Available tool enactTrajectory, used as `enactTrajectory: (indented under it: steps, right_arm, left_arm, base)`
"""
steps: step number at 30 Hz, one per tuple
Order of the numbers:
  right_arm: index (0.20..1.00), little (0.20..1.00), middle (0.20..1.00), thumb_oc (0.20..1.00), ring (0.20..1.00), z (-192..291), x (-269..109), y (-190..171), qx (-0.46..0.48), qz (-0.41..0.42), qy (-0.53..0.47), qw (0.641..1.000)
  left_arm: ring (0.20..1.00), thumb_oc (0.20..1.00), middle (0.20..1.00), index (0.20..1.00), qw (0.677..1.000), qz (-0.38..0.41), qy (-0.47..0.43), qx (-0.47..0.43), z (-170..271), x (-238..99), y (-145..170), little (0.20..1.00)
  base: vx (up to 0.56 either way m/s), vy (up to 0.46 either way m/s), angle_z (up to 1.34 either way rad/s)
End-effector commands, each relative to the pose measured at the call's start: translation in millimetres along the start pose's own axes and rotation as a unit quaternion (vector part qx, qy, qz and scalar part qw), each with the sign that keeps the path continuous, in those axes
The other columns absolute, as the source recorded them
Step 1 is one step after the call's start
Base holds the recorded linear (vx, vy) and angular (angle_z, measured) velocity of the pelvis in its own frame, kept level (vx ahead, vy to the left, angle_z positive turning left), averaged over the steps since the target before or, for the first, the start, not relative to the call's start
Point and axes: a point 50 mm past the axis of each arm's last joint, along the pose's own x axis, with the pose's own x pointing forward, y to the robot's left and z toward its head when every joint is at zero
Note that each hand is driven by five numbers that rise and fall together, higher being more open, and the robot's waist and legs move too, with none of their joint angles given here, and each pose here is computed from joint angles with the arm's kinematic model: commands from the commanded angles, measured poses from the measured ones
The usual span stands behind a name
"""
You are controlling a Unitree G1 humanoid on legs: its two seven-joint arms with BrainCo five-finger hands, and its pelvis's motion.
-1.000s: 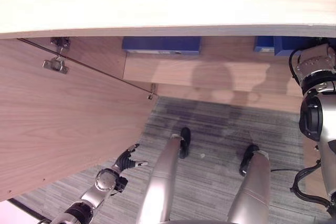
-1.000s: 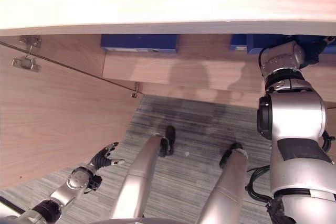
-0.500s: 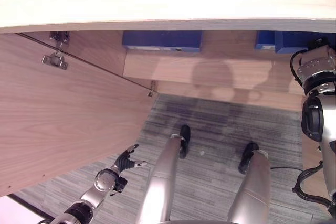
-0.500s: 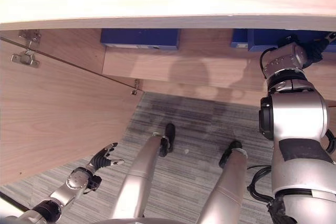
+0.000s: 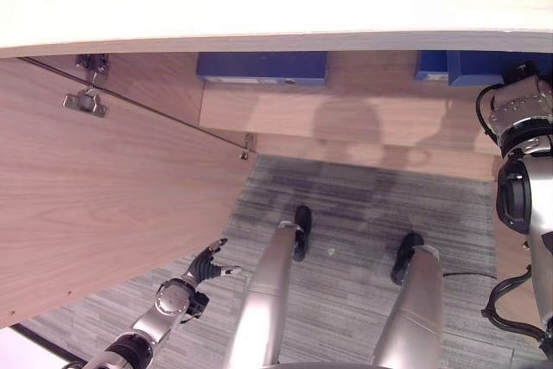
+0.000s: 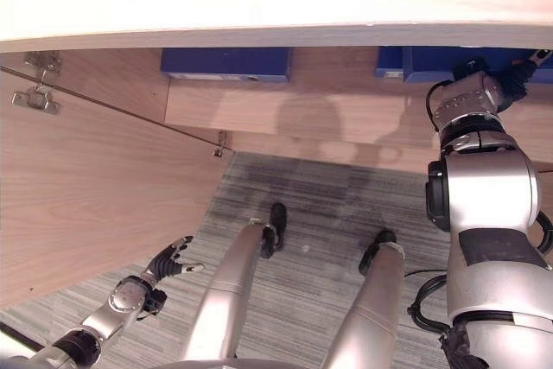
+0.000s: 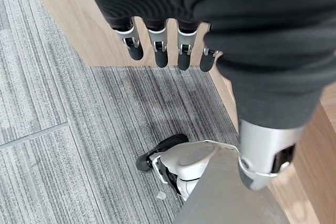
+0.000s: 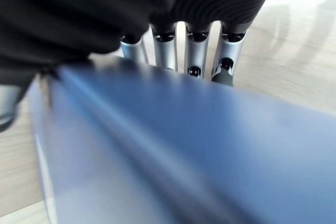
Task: Put the empty folder in the office cabinet
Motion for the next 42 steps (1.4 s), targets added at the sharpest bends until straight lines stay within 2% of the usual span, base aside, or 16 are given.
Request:
enactTrajectory:
  steps: [1,11,20,28,30,34,35,42]
  right_arm:
    - [1.000,1.000,1.000,1.000,1.000,67.4,-13.5,34.3,0.043,0.101,-0.085,0.990]
    - [1.000,1.000,1.000,1.000,1.000,47.4,-9.5,29.4,0.010,0.095,-0.049,0.994]
    - [1.000,1.000,1.000,1.000,1.000,25.5,-9.3,26.3,0.019,0.084,-0.004,0.996]
    - [1.000,1.000,1.000,1.000,1.000,32.8,-22.2,50.3,0.017,0.185,-0.029,0.982]
    - [1.000,1.000,1.000,1.000,1.000,37.8,-19.7,47.7,0.018,0.186,-0.036,0.982]
    - [1.000,1.000,1.000,1.000,1.000,54.7,3.7,12.4,0.017,0.107,-0.026,0.994]
    - [1.000,1.000,1.000,1.000,1.000,57.7,10.8,-2.4,0.007,0.067,-0.021,0.998]
    - [1.000,1.000,1.000,1.000,1.000,59.6,15.9,-18.8,0.083,-0.011,0.002,0.996]
  left_arm:
    - [1.000,1.000,1.000,1.000,0.999,0.029,0.031,-0.004,-14.6,-4.4,15.5,1.000]
    - [1.000,1.000,1.000,1.000,0.999,0.030,0.040,-0.005,-16.2,-2.4,14.7,1.000]
    - [1.000,1.000,1.000,1.000,0.998,0.038,0.053,-0.013,-17.9,1.0,14.7,1.000]
    - [1.000,1.000,1.000,1.000,0.997,0.044,0.061,-0.032,-22.8,-0.6,17.9,1.000]
    - [1.000,1.000,1.000,1.000,0.997,0.041,0.061,-0.035,-23.8,-1.6,16.8,1.000]
    - [1.000,1.000,1.000,1.000,0.997,0.029,0.066,-0.019,-25.4,-3.8,17.5,1.000]
    - [1.000,1.000,1.000,1.000,0.997,0.026,0.070,-0.013,-26.3,-3.9,16.6,1.000]
    - [1.000,1.000,1.000,1.000,0.997,0.024,0.078,-0.002,-28.0,-4.2,16.0,1.000]
  base:
    - [0.00,0.000,0.00]
    - [0.00,0.000,0.00]
    - [0.00,-0.004,-0.01]
    - [0.00,-0.004,0.00]
    - [0.01,-0.014,0.02]
    - [0.02,-0.032,0.06]
    - [0.02,-0.025,0.12]
    - [0.02,-0.011,0.05]
